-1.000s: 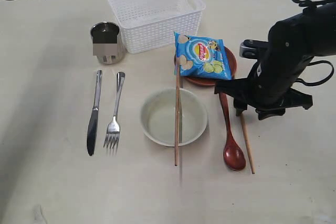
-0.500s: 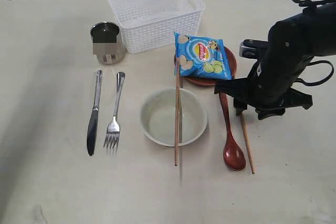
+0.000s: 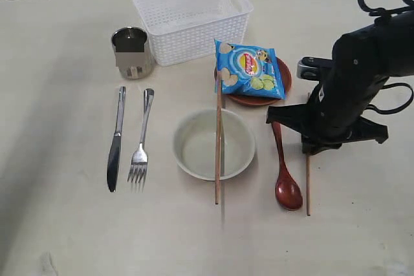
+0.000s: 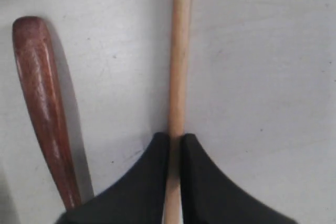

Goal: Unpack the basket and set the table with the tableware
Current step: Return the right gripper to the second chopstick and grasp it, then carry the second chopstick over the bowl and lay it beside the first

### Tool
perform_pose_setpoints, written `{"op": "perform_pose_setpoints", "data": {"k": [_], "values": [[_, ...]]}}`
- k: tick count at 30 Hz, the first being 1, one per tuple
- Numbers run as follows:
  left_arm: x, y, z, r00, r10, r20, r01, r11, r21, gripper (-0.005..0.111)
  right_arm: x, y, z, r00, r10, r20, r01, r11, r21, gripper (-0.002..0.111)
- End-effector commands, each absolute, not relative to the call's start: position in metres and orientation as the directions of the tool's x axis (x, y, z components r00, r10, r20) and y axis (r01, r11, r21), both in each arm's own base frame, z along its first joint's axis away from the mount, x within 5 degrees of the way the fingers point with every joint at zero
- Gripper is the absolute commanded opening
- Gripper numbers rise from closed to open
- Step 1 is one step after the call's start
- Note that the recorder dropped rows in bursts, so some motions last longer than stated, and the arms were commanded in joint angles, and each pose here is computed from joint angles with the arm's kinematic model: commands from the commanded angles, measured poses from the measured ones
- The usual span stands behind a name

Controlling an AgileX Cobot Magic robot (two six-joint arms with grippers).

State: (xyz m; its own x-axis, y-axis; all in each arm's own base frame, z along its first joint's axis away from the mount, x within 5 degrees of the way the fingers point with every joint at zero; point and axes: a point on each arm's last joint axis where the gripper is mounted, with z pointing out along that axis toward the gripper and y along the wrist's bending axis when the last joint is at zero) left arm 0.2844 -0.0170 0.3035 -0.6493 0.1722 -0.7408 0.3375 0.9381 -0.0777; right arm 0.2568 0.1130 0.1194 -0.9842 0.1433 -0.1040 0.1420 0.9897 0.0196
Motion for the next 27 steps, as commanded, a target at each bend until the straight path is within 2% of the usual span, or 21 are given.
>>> {"op": "perform_pose_setpoints", "data": {"k": [1,5,8,9,12,19,24,27], "values": [[0.283,-0.016,0.304,-0.645,0.167,-0.746,0.332,0.94,-0.077,0.0,0.256,0.112,0.123,-0.983,0.147,-0.107,0.146,0.989,0.022,0.0],[0.283,-0.016,0.304,-0.645,0.167,-0.746,0.332,0.94,-0.077,0.0,0.261,0.112,0.157,-0.977,0.141,-0.162,0.137,0.99,0.038,0.0],[0.283,-0.016,0.304,-0.645,0.167,-0.746,0.332,0.94,-0.077,0.0,0.263,0.109,0.208,-0.965,0.122,-0.233,0.119,0.992,0.026,0.0],[0.283,-0.016,0.304,-0.645,0.167,-0.746,0.332,0.94,-0.077,0.0,0.262,0.108,0.215,-0.962,0.125,-0.244,0.121,0.992,0.032,0.0],[0.283,-0.016,0.304,-0.645,0.167,-0.746,0.332,0.94,-0.077,0.0,0.257,0.11,0.245,-0.952,0.147,-0.27,0.123,0.987,0.101,0.0],[0.283,-0.016,0.304,-0.643,0.171,-0.747,0.335,0.939,-0.073,0.0,0.242,0.152,0.241,-0.97,0.047,-0.238,0.005,0.984,0.178,0.0],[0.283,-0.016,0.304,-0.643,0.171,-0.747,0.335,0.939,-0.073,0.0,0.235,0.19,0.223,-0.977,0.019,-0.211,-0.036,0.967,0.254,0.0],[0.283,-0.017,0.304,-0.647,0.172,-0.743,0.339,0.938,-0.077,0.0,0.234,0.203,0.207,-0.982,-0.012,-0.187,-0.058,0.968,0.243,0.0]]}}
